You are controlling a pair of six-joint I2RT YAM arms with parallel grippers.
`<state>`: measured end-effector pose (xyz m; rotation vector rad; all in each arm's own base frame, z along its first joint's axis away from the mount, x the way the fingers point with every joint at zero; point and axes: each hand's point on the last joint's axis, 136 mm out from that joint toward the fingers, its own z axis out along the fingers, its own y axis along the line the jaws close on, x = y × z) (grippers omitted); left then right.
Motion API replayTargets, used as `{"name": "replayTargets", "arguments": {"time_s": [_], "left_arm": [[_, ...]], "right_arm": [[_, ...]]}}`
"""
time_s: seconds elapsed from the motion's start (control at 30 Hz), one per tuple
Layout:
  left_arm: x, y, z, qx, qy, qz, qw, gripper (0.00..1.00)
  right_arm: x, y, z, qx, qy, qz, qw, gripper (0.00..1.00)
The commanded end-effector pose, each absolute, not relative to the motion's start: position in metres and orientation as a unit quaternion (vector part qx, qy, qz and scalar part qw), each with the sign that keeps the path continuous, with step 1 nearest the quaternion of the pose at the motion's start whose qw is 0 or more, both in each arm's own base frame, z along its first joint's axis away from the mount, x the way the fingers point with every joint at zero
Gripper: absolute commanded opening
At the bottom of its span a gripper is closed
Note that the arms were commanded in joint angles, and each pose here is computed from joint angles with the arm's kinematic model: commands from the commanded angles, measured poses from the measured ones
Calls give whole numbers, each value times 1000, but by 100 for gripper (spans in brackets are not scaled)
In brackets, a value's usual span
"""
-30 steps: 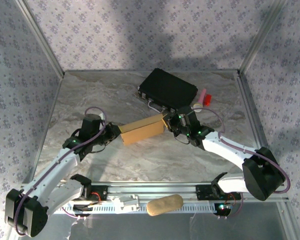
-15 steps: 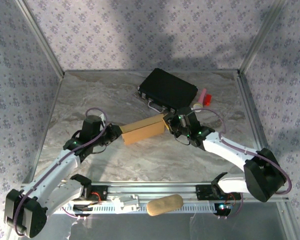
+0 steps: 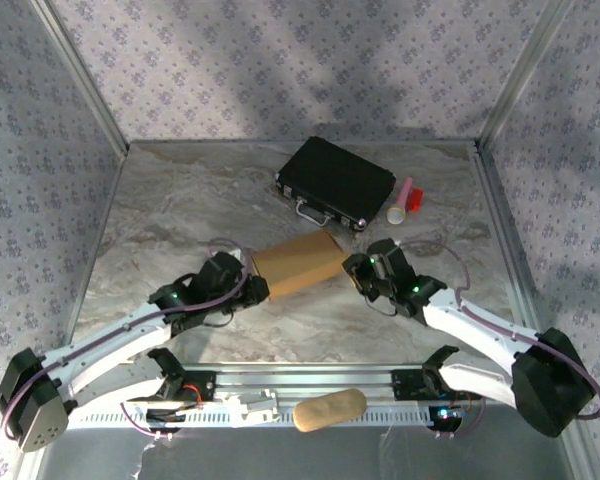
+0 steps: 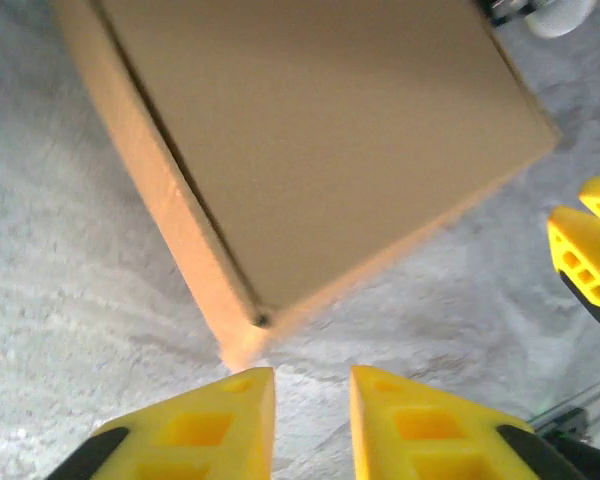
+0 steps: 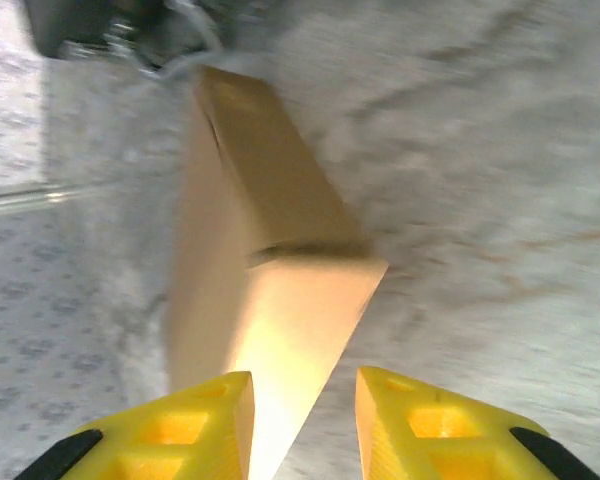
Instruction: Fold the paper box
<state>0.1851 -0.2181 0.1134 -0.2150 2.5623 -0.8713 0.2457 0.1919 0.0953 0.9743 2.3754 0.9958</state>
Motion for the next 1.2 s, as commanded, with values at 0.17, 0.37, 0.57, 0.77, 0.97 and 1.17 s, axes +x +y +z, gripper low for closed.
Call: {"name": "replayTargets", "arguments": {"time_s": [0.17,0.37,0.57,0.77,0.97,1.17], "left_arm": [[190,-206,120,-89,925,-288,233,42],[219,-169,153,-130,904,-317,255,96],[261,-108,178,-180,873,-317,324,100],[275,-3,156,-290,848,-68,439,100],[284,31,145,-260,792,11,552,100],[315,33,162,-160,788,60,591,100]], "right_arm": [[227,170,72,332,871,313,183,45],[251,128,125,231,902,246,268,99],[250,42,186,198,887,56,413,99],[261,-13,194,147,824,-84,541,99],[283,-15,146,84,809,-113,570,99],[310,-18,122,78,811,-85,574,99]]}}
